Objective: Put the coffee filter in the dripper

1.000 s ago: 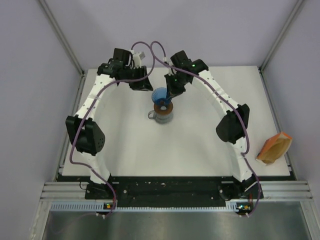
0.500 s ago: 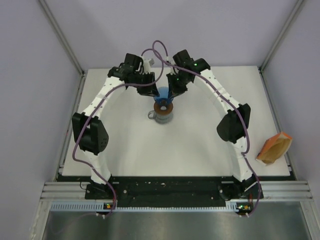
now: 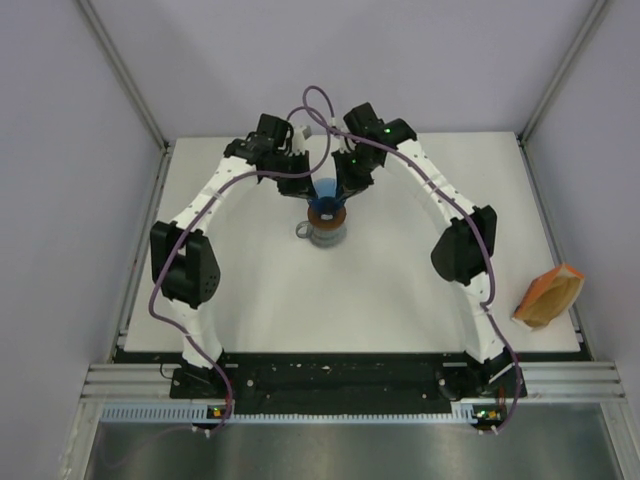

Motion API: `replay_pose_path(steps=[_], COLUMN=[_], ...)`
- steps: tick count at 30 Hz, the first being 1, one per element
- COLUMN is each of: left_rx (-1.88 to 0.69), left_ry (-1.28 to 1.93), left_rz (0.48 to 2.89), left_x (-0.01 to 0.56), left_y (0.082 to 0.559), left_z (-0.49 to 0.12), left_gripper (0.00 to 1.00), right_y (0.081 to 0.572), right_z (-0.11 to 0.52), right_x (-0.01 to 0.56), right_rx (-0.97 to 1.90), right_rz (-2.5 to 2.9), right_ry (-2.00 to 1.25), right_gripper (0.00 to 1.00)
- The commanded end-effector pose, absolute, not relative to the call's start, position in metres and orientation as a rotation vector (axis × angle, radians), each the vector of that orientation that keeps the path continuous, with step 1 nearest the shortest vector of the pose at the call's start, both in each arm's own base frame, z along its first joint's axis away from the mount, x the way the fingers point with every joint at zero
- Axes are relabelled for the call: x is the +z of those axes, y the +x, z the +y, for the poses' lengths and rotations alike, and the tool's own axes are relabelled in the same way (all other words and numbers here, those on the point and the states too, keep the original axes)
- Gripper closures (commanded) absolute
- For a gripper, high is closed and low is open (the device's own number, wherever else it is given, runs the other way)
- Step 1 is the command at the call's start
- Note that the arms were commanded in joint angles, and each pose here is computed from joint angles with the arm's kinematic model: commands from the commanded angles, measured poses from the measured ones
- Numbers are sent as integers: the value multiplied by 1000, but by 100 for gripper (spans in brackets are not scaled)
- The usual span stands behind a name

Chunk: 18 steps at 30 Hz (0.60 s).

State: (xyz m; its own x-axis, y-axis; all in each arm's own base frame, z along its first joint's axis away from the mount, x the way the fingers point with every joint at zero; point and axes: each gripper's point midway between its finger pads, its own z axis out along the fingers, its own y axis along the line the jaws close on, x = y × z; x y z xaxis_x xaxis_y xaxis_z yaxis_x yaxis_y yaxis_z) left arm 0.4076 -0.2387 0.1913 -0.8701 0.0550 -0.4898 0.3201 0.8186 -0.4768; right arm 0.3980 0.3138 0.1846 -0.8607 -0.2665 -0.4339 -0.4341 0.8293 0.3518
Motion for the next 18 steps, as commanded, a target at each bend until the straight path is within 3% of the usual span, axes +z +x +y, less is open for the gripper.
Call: replay_pose_path(steps=[1,5,10,13,15,18], left_rx=[-914,-942,-901,-879,-853,-815], left_ry=[192,134,129,142,147,149], left_rz=[2553,2546,2503,2474,2467,2472], left_x=[191,196,212,221,223,220], left_y=[403,403,406,407,409,409], left_z=[-249,-250,-246,-243,-240,-236], left_gripper=[100,100,100,100,100,100], right_y=[410,416,421,421,421,422], right_z=[317,314,310,307,307,306], right_x=[194,203,205,201,199,196], right_rx=[660,633,600,584,583,569], right_rz=[2582,2542,2514,2523,2523,2530], right_ry=[-524,-499,-470,-466,-463,-455], right_gripper=[90,71,66,70,83,94])
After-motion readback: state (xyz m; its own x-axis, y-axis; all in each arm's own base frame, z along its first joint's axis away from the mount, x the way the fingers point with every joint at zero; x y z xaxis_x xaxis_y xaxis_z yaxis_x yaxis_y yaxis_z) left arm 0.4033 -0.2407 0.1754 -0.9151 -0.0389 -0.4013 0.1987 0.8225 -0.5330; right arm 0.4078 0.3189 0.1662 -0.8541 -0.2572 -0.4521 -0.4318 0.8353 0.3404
